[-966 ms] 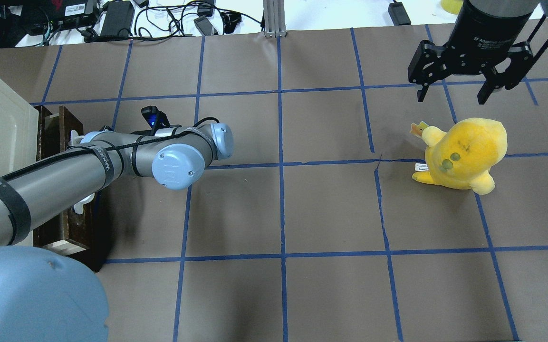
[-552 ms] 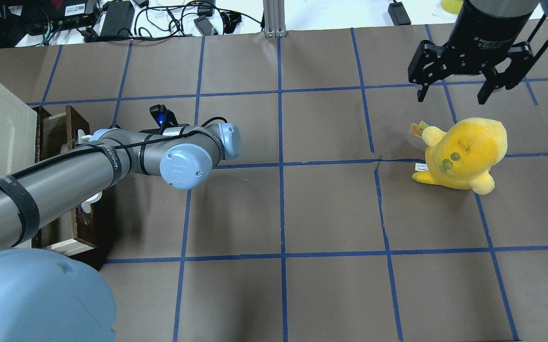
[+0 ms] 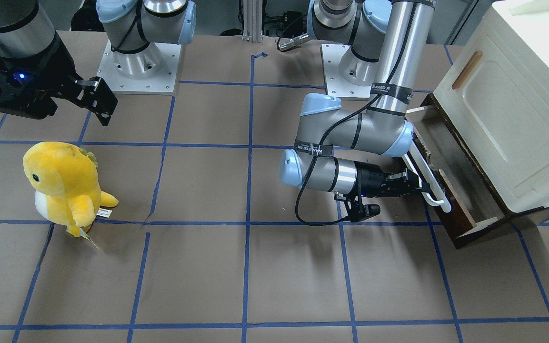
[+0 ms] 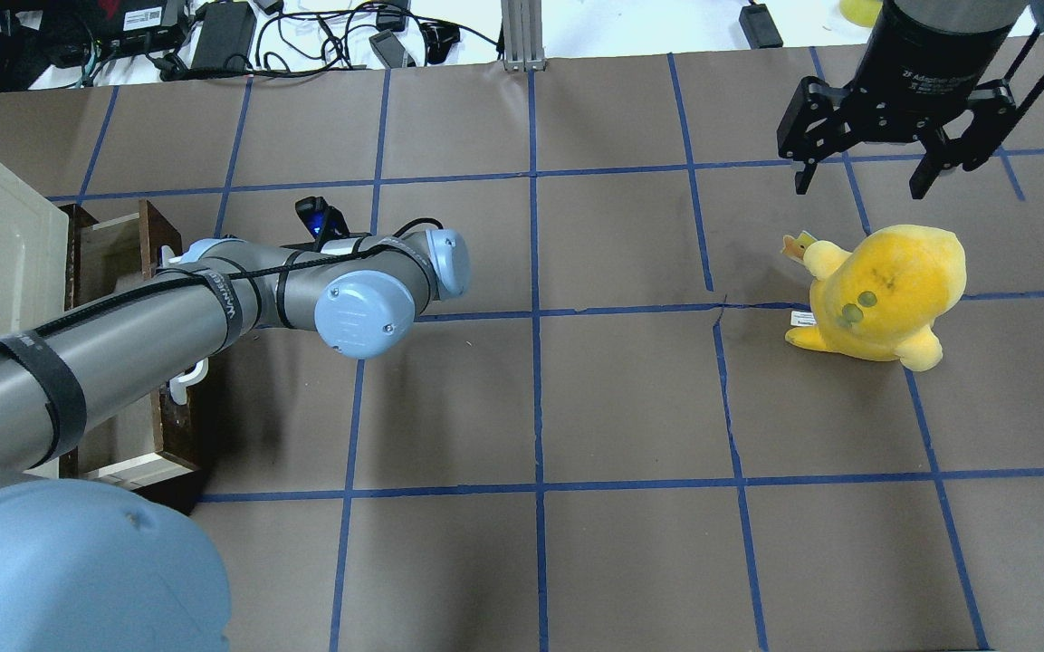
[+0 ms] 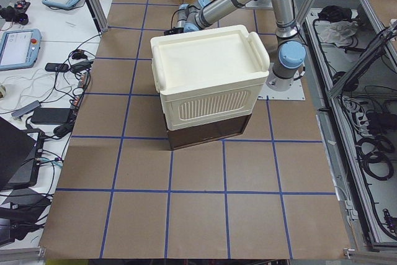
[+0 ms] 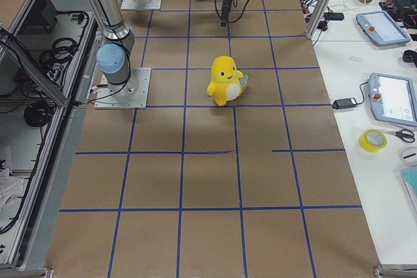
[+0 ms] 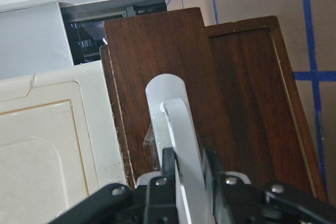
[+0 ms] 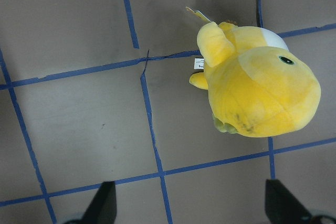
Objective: Pull drawer sideways
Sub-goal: 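Pull the handle with the left gripper, sliding the drawer out toward the table center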
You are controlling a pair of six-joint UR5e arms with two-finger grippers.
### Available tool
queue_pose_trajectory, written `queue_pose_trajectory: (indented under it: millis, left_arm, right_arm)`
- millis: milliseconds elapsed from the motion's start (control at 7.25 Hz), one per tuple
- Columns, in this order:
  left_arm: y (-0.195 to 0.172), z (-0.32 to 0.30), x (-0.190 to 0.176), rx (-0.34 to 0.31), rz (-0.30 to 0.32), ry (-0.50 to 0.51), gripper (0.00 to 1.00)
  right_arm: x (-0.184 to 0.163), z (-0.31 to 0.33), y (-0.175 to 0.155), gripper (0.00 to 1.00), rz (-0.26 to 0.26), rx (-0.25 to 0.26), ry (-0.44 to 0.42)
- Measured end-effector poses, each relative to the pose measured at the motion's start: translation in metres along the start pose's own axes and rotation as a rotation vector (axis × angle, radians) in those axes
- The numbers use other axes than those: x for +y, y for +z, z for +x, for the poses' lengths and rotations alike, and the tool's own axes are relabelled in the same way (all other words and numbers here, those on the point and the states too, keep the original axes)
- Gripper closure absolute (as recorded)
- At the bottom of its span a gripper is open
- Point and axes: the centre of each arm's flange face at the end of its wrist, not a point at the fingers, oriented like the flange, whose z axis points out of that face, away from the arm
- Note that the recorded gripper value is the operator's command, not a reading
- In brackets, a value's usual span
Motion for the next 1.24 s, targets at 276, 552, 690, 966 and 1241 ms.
queue_pose_trajectory:
  millis: [276,552,690,966,1241]
  left_arm:
    - [-0.008,0.0,-0.003,0.009,0.009,-0.005,1.0]
    - [-0.018,-0.005,-0.007,0.031,0.015,-0.013,1.0]
    - [-0.022,-0.007,-0.008,0.037,0.019,-0.011,1.0]
    - [-0.025,-0.008,-0.01,0.05,0.017,-0.012,1.0]
    - [-0.03,-0.01,-0.012,0.063,0.018,-0.021,1.0]
  right_arm:
    - [0.0,0.0,0.0,0.0,0.0,0.0,0.0]
    - [0.0,0.0,0.0,0.0,-0.001,0.0,0.0]
    - [0.0,0.0,0.0,0.0,0.0,0.0,0.0]
    - [0.0,0.0,0.0,0.0,0.0,0.0,0.0]
    - [0.0,0.0,0.0,0.0,0.0,0.0,0.0]
